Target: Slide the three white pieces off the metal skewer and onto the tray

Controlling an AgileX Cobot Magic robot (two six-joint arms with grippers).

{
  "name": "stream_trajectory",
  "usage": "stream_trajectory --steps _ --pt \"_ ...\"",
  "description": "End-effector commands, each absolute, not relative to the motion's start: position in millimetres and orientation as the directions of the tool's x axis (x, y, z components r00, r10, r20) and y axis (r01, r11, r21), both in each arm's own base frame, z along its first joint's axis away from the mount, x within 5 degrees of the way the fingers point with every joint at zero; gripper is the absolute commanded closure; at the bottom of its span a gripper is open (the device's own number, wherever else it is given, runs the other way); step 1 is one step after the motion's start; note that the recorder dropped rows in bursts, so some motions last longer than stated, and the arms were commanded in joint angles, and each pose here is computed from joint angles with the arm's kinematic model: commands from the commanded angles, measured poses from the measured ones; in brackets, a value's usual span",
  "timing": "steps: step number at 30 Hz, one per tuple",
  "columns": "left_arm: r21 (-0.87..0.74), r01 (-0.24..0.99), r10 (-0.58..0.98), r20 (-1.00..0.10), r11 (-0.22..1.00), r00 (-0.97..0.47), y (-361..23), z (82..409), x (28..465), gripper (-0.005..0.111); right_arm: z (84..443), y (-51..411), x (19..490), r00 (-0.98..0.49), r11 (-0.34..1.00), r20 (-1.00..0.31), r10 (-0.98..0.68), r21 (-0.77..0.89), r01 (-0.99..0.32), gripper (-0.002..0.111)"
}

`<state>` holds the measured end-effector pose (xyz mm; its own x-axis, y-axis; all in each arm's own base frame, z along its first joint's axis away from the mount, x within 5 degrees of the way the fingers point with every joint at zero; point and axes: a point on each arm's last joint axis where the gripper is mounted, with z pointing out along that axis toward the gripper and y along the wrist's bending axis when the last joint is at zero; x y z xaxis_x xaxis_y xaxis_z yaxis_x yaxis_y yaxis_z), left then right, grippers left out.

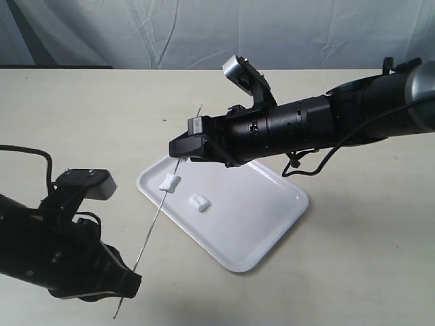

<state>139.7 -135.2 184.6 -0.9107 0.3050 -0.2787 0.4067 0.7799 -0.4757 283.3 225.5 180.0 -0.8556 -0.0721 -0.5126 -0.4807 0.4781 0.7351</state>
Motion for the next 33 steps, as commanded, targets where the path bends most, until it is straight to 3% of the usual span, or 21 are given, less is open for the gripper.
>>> stream_trajectory --steps 1,9,18,33 --pt "-0.466 0.438 0.319 -0.315 0.768 -0.894 -141.6 186.5 138.7 0.107 183.5 226.1 285.9 -0.86 0.476 -0.508 -0.052 0.744 -0.469 0.061" --pt "-0.464 0.443 0.312 -0.334 0.767 -0.889 -145.0 187.0 138.3 0.107 183.2 226.2 285.8 -0.869 0.475 -0.492 -0.044 0.755 -0.452 0.063" --pt "-0.449 0.445 0.305 -0.351 0.775 -0.885 -144.4 186.9 140.5 0.107 183.5 226.4 285.4 -0.874 0.471 -0.485 -0.041 0.762 -0.445 0.085" --pt "-0.386 0.408 0.292 -0.326 0.827 -0.899 -130.6 167.0 132.7 0.107 183.8 226.7 285.0 -0.875 0.465 -0.482 -0.042 0.766 -0.444 0.085"
